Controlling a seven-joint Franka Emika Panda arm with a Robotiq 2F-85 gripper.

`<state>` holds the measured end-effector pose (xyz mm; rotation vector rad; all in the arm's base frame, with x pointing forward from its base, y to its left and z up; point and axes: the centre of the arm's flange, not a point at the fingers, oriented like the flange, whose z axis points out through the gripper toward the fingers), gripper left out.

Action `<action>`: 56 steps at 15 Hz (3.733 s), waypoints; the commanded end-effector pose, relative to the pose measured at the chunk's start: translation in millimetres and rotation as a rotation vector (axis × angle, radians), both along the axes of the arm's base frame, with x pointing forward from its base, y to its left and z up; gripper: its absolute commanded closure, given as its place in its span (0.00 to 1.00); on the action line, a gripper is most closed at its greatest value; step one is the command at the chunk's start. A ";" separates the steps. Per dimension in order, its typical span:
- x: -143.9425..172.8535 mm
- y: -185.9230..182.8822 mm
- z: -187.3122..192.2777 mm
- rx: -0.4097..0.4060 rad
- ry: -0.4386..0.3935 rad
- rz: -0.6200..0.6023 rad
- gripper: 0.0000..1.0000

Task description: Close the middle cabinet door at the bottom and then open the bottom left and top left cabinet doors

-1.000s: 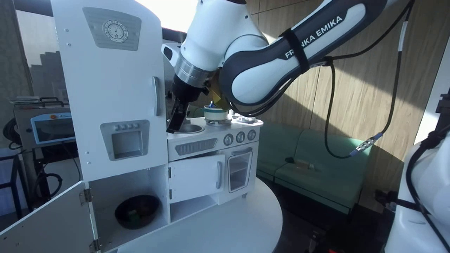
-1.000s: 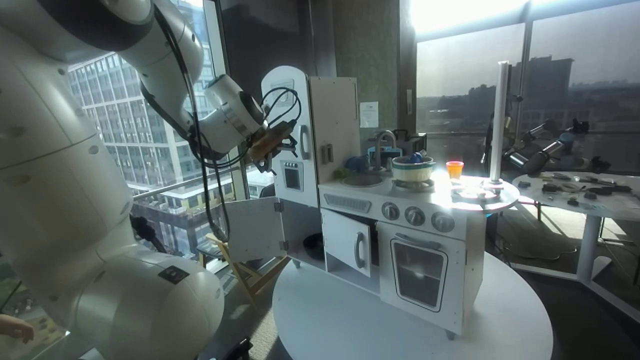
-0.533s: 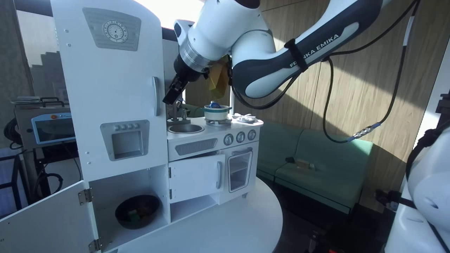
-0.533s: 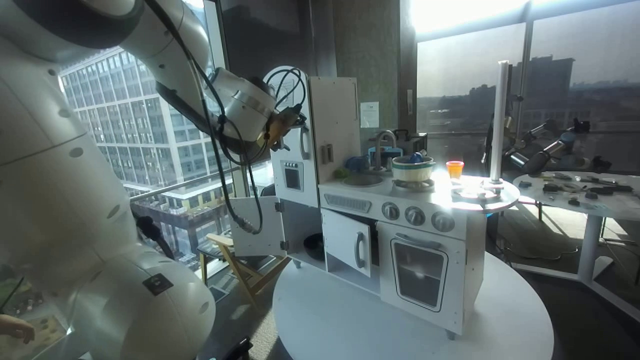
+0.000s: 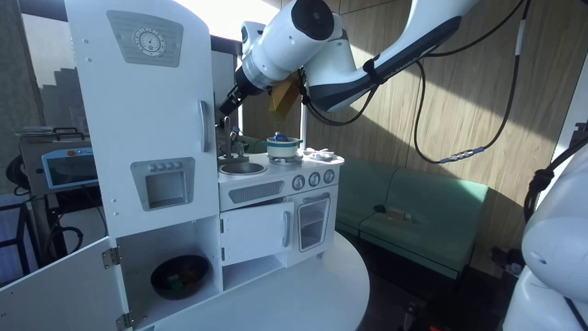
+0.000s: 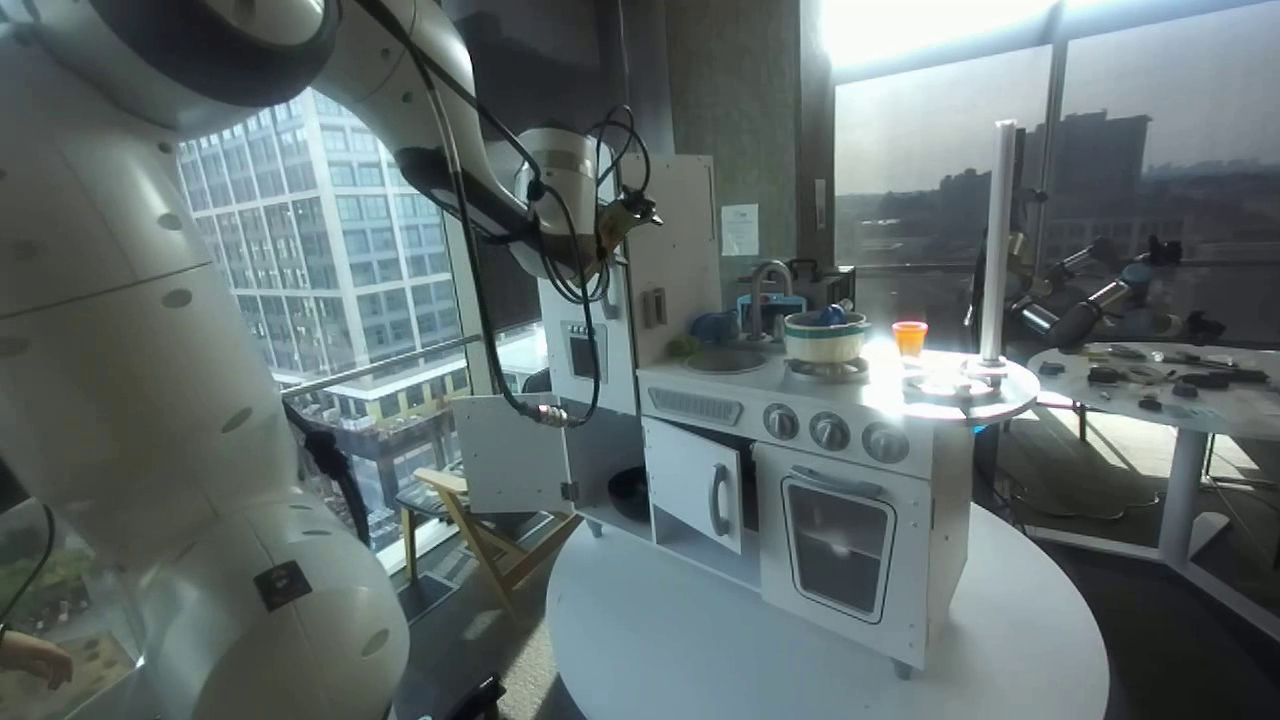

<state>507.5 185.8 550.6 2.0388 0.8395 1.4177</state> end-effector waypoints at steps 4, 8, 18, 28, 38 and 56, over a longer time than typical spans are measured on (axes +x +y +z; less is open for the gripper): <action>45.1 6.6 -40.0 0.047 -0.044 0.052 0.00; 35.9 11.9 -42.9 0.066 -0.031 0.093 0.00; -69.3 12.9 -125.9 0.050 0.091 0.244 0.00; -134.1 29.3 -131.9 -0.017 0.250 0.382 0.00; -68.9 -38.8 -125.0 -0.198 0.427 0.091 0.00; -87.0 -71.4 -187.6 -0.425 0.723 -0.181 0.00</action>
